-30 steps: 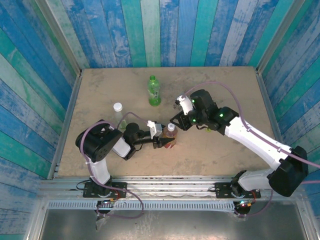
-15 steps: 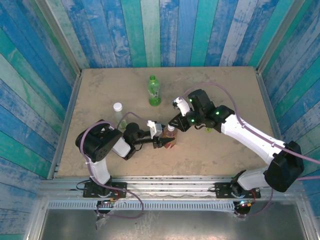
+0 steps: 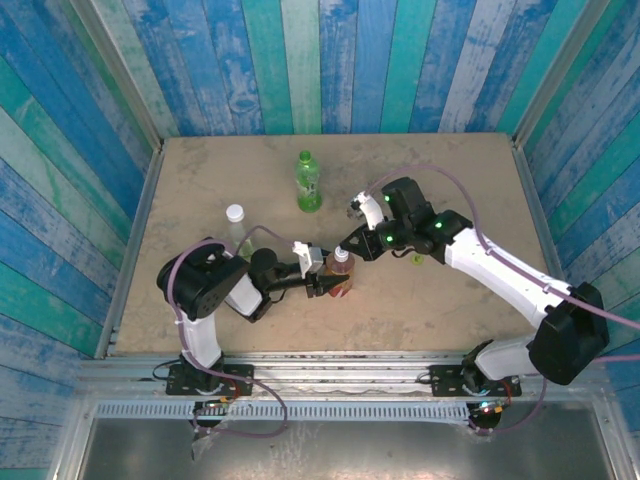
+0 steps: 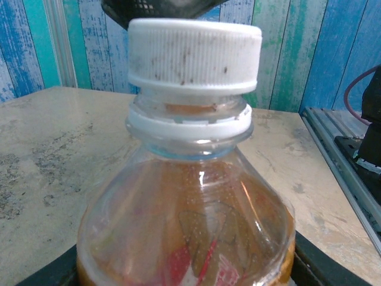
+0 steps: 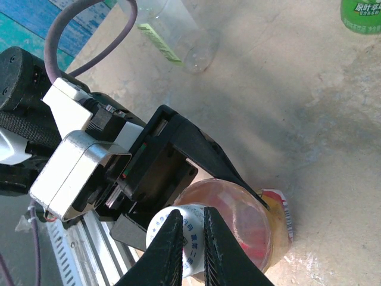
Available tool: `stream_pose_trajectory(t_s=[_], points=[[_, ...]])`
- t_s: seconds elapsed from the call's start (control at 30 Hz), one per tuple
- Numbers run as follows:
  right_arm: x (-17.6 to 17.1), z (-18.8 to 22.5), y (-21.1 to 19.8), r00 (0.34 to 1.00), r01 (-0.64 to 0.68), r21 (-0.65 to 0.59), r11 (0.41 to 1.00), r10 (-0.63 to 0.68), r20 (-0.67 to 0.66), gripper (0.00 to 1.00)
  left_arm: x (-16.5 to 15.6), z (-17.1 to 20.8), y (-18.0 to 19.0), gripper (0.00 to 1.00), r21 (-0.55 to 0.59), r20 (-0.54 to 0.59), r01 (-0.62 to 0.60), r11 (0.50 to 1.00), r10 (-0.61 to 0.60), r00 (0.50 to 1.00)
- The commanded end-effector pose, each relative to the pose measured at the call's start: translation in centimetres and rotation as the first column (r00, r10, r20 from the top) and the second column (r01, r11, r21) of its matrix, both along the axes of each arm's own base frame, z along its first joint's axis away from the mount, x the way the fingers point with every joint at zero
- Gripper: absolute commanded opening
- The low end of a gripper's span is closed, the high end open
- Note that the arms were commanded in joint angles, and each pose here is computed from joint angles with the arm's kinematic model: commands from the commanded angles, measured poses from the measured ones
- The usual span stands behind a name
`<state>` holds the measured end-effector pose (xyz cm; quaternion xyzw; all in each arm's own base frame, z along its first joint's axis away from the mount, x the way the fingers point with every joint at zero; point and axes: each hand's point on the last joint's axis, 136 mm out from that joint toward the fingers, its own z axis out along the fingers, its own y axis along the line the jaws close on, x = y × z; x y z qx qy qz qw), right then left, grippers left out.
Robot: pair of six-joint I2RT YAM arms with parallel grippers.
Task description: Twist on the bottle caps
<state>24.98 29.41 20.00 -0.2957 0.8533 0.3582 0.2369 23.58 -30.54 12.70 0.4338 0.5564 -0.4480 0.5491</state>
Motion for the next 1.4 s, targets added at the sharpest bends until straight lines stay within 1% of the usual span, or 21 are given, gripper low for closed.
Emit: stream_pose_trajectory(t_s=[0.0,0.2,0.3,0.4,0.53,0.6,0.77,0.9,1.07,1.37], points=[[-3.5,-2.4,-1.1,0.986,-0.036,-0.041,0.999,0.029,-0.163,0.14,1.2,-1.6,0.4,0.53,0.023,-0.078,-0.072,0.997,0.074,0.994],[-4.2,-1.2,-1.2,0.987,-0.039,-0.006,0.999,0.038,-0.158,0.16,1.5,-1.9,0.5,0.53,0.041,-0.074,-0.086,0.995,0.089,0.993],[-3.8,-0.7,-1.4,0.992,-0.021,-0.012,1.000,0.019,-0.127,0.19,1.4,-1.9,0.5,0.53,0.045,-0.072,-0.085,0.995,0.088,0.994],[-2.9,0.1,-1.6,0.996,0.010,-0.019,1.000,-0.011,-0.085,0.22,1.4,-2.0,0.5,0.54,0.048,-0.070,-0.084,0.995,0.087,0.994],[-1.5,1.0,-1.3,0.999,0.033,-0.017,0.999,-0.034,-0.043,0.30,1.3,-2.0,0.5,0.54,0.049,-0.067,-0.077,0.996,0.081,0.995],[-0.7,1.1,-1.0,0.999,0.043,-0.019,0.999,-0.044,-0.029,0.30,1.2,-2.1,0.4,0.54,0.051,-0.069,-0.071,0.996,0.074,0.995],[0.5,1.0,0.1,0.999,0.017,-0.018,1.000,-0.018,-0.036,0.30,1.1,-2.1,0.4,0.54,0.052,-0.064,-0.066,0.996,0.070,0.996],[0.5,0.3,0.8,0.998,-0.019,-0.016,1.000,0.018,-0.067,0.28,1.1,-2.0,0.4,0.54,0.052,-0.063,-0.066,0.996,0.070,0.996],[-0.3,-0.8,0.5,0.994,-0.035,-0.028,0.999,0.032,-0.102,0.21,1.1,-2.1,0.4,0.54,0.054,-0.065,-0.067,0.996,0.070,0.995],[-2.9,-2.1,-0.8,0.985,-0.033,-0.022,0.999,0.028,-0.172,0.19,1.5,-2.0,0.5,0.53,0.053,-0.071,-0.087,0.995,0.090,0.993]])
